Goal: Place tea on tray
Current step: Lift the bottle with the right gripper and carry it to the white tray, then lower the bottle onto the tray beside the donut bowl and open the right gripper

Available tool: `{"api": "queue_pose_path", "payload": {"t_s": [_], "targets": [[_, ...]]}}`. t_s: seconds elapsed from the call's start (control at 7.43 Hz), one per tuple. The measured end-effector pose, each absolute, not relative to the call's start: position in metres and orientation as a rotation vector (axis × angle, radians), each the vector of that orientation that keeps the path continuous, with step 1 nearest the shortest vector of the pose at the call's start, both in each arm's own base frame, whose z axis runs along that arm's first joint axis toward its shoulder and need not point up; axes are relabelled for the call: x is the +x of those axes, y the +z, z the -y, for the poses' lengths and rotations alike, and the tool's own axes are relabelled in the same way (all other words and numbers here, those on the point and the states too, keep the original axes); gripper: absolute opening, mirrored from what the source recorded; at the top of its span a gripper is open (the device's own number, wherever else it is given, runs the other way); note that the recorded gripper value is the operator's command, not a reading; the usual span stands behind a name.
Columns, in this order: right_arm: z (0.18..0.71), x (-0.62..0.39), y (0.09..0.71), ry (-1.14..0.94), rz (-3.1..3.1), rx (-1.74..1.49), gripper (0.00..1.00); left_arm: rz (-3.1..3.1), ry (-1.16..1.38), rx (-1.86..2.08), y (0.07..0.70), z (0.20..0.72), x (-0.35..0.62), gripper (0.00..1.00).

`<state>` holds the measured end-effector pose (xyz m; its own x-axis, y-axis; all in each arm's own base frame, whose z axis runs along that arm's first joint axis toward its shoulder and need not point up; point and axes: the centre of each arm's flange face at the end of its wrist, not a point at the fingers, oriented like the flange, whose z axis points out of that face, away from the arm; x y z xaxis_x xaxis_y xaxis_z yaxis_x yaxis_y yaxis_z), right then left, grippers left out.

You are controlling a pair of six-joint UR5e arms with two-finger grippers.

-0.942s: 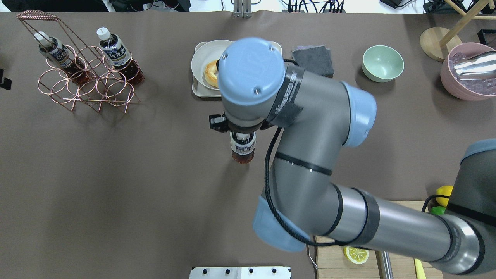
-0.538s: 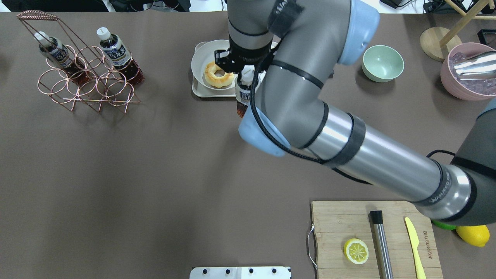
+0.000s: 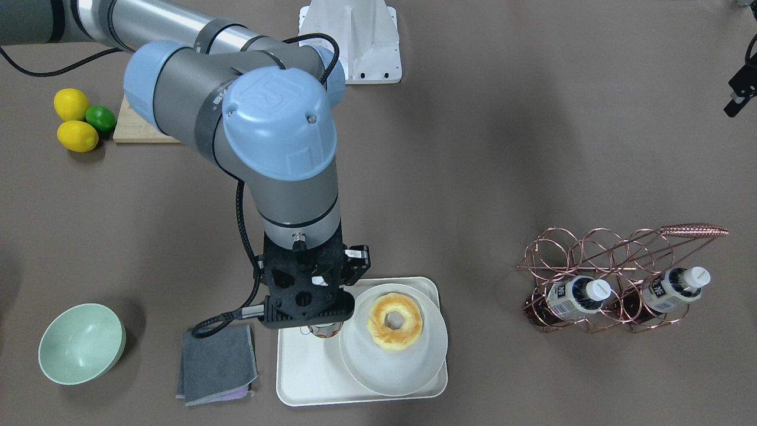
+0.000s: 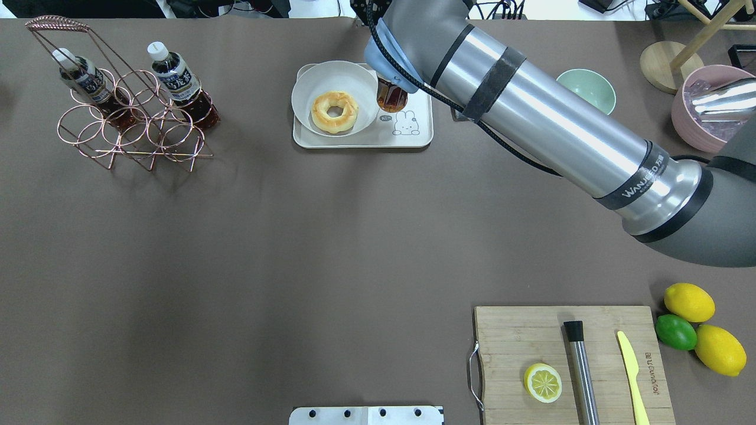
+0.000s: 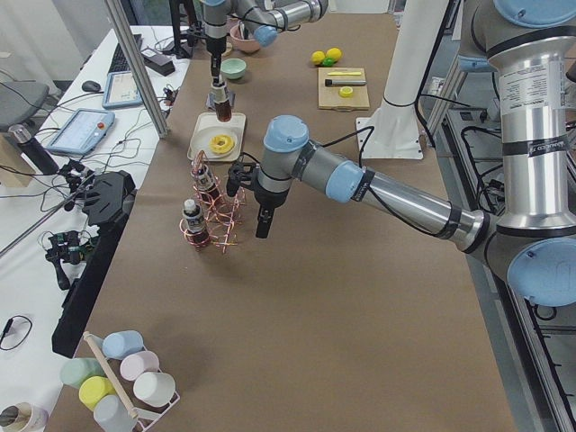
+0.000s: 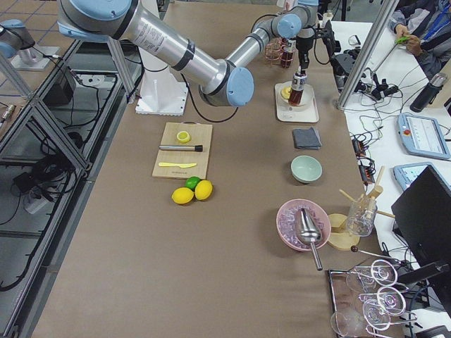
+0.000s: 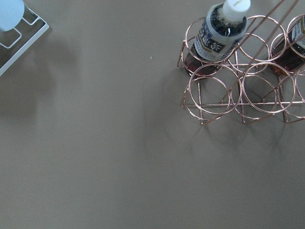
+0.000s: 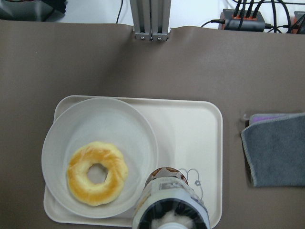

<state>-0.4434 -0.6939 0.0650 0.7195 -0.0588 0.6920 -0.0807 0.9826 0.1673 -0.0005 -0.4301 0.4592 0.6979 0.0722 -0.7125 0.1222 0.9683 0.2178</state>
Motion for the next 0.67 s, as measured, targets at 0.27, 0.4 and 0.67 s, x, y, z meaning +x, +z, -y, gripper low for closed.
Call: {"api": "queue_pose_path", "payload": {"t_s": [0.27,0.4,0.67], "targets": [[0.721,-0.443,0.085,-0.005,0.75,0.198,0.0,-0.8,-0.03,0.257,0.46,0.431,-0.001,0.96],[0.727,-0.449,0.092,-0.014,0.754,0.203,0.0,-0.8,-0.031,0.257,0.46,0.431,-0.001,0.96],[0.73,-0.456,0.101,-0.022,0.753,0.199,0.0,-0.8,-0.03,0.258,0.46,0.431,-0.001,0.96]]}}
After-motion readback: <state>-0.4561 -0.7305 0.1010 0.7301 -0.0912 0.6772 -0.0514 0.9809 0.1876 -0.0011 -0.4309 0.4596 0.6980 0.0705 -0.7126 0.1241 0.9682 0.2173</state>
